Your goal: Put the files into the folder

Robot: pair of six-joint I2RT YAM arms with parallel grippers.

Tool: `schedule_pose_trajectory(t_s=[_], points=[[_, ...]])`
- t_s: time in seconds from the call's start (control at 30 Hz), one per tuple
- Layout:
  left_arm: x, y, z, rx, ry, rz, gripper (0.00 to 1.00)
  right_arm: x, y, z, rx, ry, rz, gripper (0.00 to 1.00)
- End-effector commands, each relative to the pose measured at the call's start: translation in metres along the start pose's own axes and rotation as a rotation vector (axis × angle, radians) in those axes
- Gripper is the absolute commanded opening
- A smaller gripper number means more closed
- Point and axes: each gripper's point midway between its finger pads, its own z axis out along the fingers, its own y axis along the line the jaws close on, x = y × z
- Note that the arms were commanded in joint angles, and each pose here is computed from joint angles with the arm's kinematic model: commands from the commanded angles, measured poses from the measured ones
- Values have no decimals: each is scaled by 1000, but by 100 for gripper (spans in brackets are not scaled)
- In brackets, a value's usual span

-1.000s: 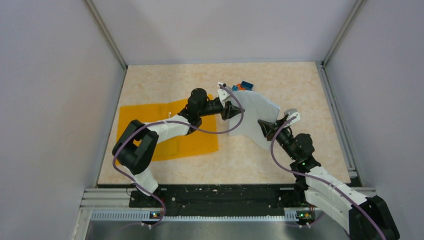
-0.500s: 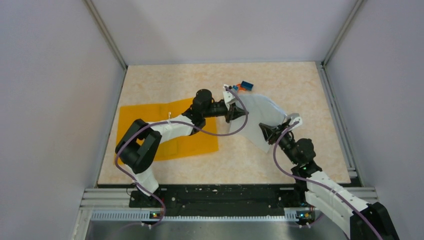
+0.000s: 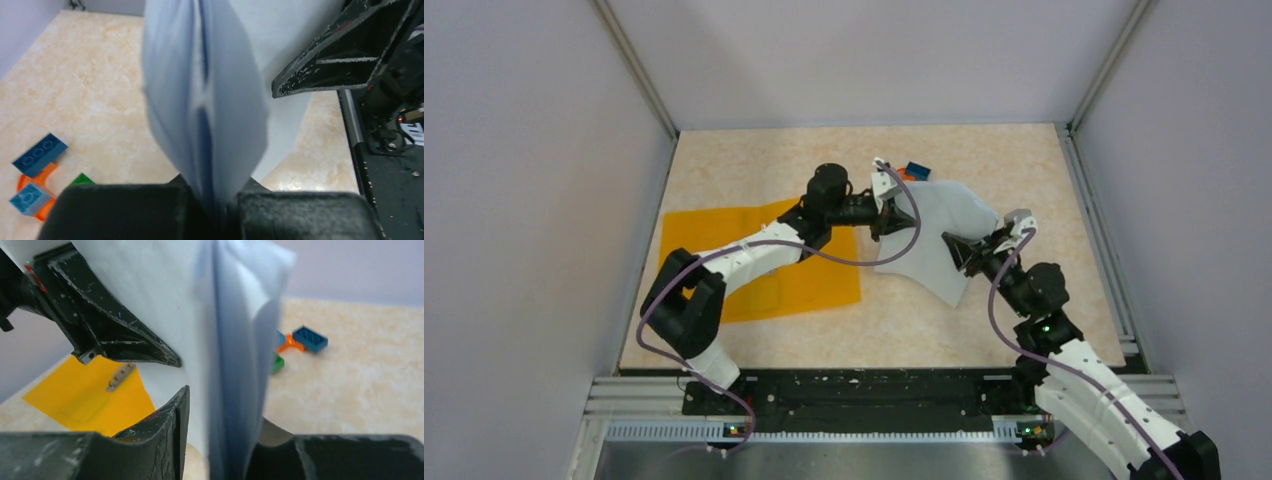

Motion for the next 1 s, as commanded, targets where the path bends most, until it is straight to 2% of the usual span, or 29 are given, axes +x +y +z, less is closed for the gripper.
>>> schedule_pose_trajectory(t_s=[0.0, 0.23, 0.47, 0.63, 0.8, 0.97], points=[[-97, -22, -39, 45, -90, 132, 0, -75, 38, 2, -127, -89, -54, 32], [-169, -65, -86, 94, -176, 179, 0, -134, 89, -3, -334, -94, -86, 36], [-206, -97, -112, 127, -226, 190, 0, -174, 120, -8, -466, -117, -88, 35], [-218, -110, -123, 139, -247, 174, 0, -183, 134, -13, -537, -107, -63, 25], [-222, -112, -125, 136, -258, 160, 0, -183, 142, -17, -579, -75, -34, 22], [-225, -110, -125, 114, -265, 150, 0, -183, 139, -15, -547, -40, 1, 0]])
